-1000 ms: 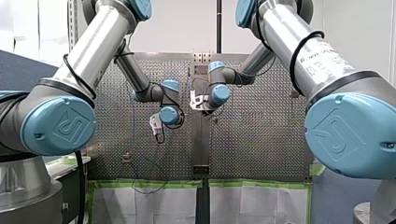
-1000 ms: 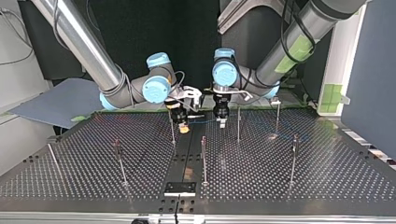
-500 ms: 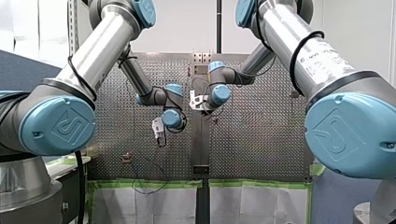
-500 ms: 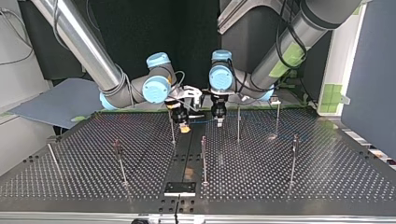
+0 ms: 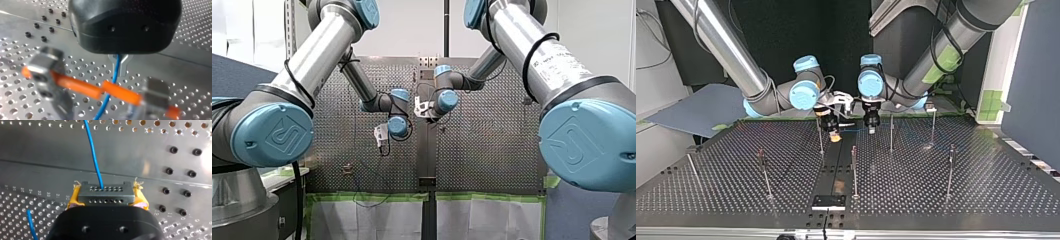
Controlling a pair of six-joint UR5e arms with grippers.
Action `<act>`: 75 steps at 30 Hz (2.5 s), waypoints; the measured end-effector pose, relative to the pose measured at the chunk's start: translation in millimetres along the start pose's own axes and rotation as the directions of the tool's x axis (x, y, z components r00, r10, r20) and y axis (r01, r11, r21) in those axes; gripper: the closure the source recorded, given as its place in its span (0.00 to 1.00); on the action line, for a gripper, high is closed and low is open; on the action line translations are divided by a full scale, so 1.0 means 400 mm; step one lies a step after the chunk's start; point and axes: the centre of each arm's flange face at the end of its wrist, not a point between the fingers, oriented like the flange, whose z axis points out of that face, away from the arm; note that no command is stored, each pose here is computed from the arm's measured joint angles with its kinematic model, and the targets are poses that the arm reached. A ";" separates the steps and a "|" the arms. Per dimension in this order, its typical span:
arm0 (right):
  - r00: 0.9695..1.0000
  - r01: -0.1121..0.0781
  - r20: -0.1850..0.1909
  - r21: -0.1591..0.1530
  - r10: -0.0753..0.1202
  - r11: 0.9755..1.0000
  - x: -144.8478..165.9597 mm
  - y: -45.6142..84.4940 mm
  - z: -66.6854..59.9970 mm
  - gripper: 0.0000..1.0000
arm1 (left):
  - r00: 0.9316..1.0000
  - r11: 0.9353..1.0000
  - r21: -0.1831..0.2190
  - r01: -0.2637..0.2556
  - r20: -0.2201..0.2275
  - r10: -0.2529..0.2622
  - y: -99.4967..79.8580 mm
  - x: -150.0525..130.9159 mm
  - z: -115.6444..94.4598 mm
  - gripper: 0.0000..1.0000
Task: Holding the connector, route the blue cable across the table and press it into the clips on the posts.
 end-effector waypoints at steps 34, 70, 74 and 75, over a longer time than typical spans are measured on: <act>0.990 -0.062 -0.127 0.004 0.062 0.998 0.322 0.010 -0.208 1.00 | 0.998 1.000 0.012 0.006 0.066 -0.007 -0.078 -0.277 -0.158 1.00; 0.980 -0.060 -0.191 0.007 0.061 0.998 0.431 0.025 -0.308 1.00 | 0.942 0.986 0.127 0.108 0.304 -0.142 -0.071 -0.652 -0.260 1.00; 0.979 -0.062 -0.194 0.015 0.064 0.998 0.432 0.032 -0.304 1.00 | 0.955 0.987 0.131 0.090 0.271 -0.123 -0.068 -0.609 -0.231 1.00; 0.979 -0.063 -0.194 0.017 0.065 0.998 0.432 0.034 -0.303 1.00 | 0.957 0.988 0.131 0.087 0.264 -0.120 -0.068 -0.599 -0.225 1.00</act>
